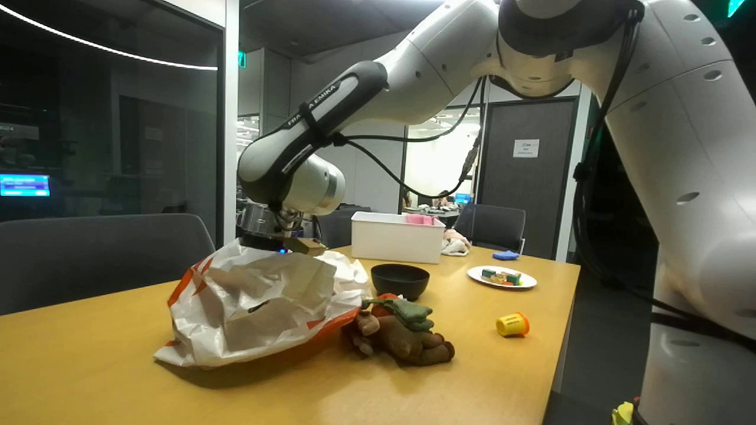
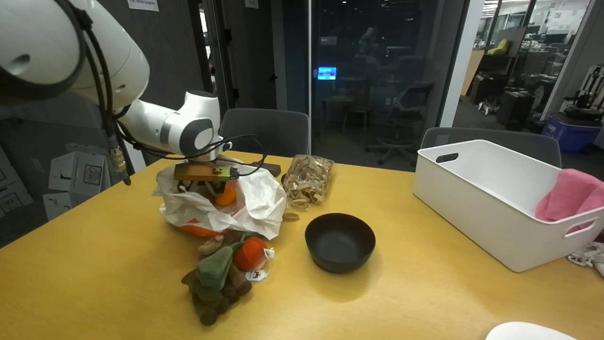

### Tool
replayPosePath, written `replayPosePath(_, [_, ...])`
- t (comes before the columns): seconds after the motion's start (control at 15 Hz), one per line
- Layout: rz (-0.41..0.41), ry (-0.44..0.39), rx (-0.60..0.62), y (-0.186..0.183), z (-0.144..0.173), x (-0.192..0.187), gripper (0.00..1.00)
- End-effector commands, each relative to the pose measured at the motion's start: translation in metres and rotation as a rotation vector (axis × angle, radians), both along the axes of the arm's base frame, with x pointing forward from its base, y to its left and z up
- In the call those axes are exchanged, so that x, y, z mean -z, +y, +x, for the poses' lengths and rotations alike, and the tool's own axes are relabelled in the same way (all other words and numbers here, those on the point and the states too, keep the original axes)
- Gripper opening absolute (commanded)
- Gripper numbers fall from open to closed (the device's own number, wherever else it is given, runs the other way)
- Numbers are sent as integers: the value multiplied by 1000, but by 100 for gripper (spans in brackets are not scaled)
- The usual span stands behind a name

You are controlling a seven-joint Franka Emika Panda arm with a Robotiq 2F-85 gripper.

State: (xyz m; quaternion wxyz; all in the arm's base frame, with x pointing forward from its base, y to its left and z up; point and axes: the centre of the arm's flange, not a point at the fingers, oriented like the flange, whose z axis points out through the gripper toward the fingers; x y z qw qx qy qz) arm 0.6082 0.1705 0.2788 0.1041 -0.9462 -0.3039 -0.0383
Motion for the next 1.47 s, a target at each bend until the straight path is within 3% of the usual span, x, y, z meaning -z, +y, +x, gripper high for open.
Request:
replayPosePath(0.0, [120, -32, -21, 16, 7, 21, 100])
replayPosePath(0.33, [116, -35, -45, 12, 8, 58, 100])
replayPosePath(0.4, [123, -46, -56, 12, 9, 60, 75])
replayPosePath(0.47, [132, -58, -71, 12, 9, 59, 75])
replayPosePath(0.87, [113, -89, -83, 20, 7, 34, 29])
replayPosePath(0.93, [100, -91, -82, 21, 7, 29, 25])
replayPosePath(1.4, [-3, -111, -130, 33, 2, 0, 25])
